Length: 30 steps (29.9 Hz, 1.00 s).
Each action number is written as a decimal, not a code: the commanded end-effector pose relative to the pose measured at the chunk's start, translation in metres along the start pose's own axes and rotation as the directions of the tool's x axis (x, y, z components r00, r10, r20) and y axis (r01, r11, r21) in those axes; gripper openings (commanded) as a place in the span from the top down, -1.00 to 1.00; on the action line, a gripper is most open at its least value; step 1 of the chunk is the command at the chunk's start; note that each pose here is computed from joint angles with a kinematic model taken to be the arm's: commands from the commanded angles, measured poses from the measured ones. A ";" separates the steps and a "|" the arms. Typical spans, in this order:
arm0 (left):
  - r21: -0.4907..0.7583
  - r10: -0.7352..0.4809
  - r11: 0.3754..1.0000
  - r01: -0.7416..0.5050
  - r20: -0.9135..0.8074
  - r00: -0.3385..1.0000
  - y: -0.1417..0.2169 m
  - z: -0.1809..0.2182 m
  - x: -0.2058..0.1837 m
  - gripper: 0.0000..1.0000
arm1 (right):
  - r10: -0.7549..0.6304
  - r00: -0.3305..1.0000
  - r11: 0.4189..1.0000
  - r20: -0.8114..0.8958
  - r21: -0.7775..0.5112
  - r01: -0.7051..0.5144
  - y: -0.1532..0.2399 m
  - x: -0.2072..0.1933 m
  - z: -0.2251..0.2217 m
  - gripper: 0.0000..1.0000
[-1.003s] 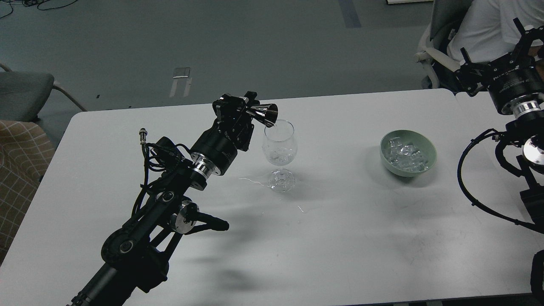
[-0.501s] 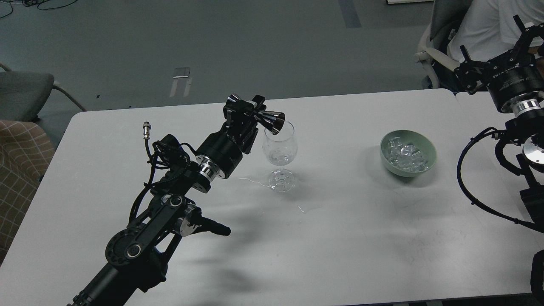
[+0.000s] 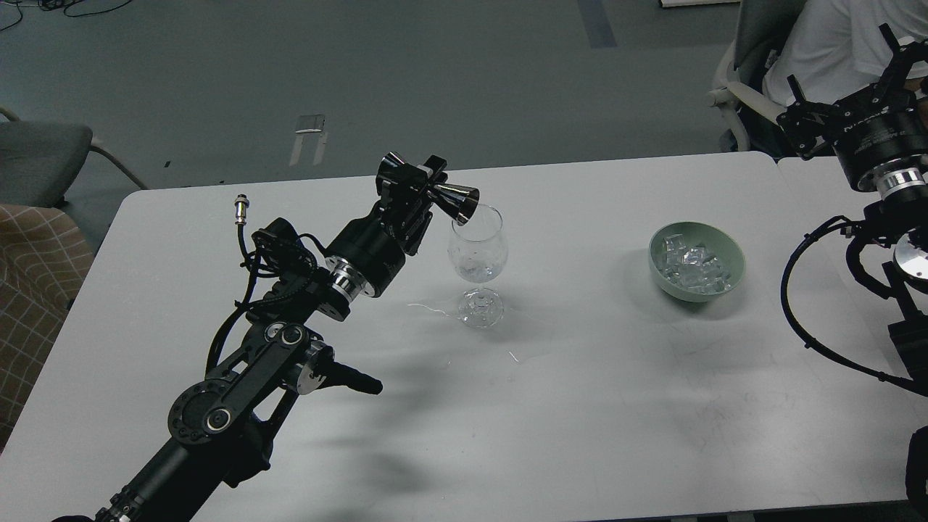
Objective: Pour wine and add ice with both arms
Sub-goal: 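Rotate the metal cup back upright above the glass with the left gripper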
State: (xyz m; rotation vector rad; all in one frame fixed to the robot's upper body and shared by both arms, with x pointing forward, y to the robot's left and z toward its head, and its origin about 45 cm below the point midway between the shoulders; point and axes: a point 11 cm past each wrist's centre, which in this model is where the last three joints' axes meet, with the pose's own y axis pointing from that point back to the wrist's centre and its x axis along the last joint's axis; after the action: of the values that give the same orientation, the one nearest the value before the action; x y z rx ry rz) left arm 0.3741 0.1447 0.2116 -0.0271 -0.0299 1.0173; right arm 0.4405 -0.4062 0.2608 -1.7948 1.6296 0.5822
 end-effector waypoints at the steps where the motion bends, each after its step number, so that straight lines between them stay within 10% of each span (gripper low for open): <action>1: 0.000 -0.001 1.000 0.001 0.002 1.000 0.000 0.000 0.000 1.00 | 0.000 1.000 1.000 0.000 0.000 0.000 0.000 0.000 0.000 -1.00; 30: -0.015 -0.028 0.999 0.030 0.123 0.992 -0.006 0.018 0.008 1.00 | -0.003 1.000 1.000 0.001 0.002 0.003 0.000 -0.001 0.000 -1.00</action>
State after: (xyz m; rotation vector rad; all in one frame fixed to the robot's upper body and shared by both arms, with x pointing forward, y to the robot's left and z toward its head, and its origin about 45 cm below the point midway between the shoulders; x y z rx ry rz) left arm 0.3829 0.1474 0.2298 0.0187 -0.1497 0.9903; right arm 0.4405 -0.4063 0.2615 -1.7943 1.6280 0.5805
